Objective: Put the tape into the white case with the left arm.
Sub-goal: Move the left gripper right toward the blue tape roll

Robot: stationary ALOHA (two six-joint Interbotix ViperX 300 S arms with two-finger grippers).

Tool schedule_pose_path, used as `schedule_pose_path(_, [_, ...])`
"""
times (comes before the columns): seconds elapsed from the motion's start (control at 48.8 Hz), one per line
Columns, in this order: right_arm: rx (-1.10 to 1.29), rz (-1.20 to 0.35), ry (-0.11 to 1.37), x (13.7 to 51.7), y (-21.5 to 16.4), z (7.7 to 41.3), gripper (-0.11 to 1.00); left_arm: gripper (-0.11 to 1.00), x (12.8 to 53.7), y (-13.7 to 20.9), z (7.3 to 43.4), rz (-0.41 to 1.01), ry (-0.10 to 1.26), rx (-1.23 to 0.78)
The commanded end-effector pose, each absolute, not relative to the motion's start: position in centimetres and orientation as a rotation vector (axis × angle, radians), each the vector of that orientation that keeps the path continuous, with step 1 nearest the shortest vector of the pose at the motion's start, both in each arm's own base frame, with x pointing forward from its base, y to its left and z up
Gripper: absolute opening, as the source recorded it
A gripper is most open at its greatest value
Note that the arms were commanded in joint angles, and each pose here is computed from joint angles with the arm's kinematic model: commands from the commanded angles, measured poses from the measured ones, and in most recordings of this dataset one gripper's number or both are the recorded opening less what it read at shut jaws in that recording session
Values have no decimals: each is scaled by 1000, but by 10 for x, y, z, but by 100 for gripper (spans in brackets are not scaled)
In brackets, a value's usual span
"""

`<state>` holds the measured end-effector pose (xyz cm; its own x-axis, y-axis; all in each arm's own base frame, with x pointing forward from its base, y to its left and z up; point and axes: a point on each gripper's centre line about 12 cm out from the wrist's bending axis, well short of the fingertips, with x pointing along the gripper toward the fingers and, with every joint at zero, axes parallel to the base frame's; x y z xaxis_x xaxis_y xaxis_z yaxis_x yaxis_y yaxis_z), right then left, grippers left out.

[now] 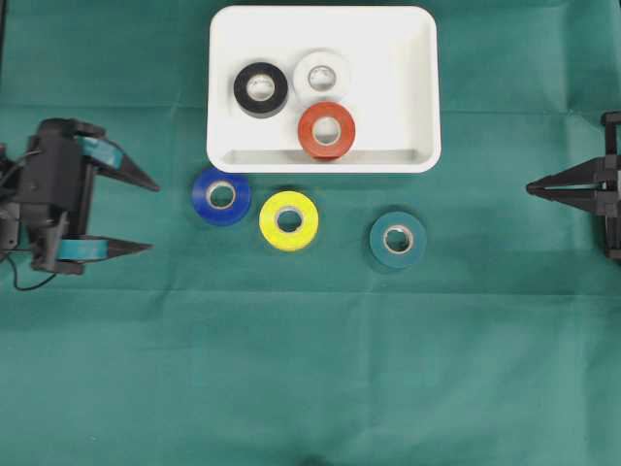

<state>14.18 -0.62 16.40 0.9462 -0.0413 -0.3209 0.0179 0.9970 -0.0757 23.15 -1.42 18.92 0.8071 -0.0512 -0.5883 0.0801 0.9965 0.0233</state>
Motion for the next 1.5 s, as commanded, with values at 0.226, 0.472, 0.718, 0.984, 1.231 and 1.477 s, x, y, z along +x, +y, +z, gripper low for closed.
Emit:
schedule_pose_path(0.226, [-72, -31, 313, 144, -6, 169, -10, 94, 272, -6, 193, -33, 636, 41])
schedule_pose_path(0.472, [-72, -31, 314, 144, -6, 168, -9, 93, 297, -6, 185, -33, 679, 44])
schedule_pose_path(0.718, [-72, -31, 313, 144, -6, 169, -10, 93, 298, -1, 179, -17, 704, 37])
schedule_pose_path(0.984, [-72, -31, 311, 144, -6, 169, -9, 93, 299, 0, 168, -16, 747, 36])
schedule_pose_path(1.231, [-72, -31, 311, 144, -6, 169, -10, 93, 308, 0, 147, -18, 817, 35])
schedule_pose_path(1.477, [-72, -30, 311, 144, -6, 169, -9, 93, 317, 0, 133, -20, 882, 36])
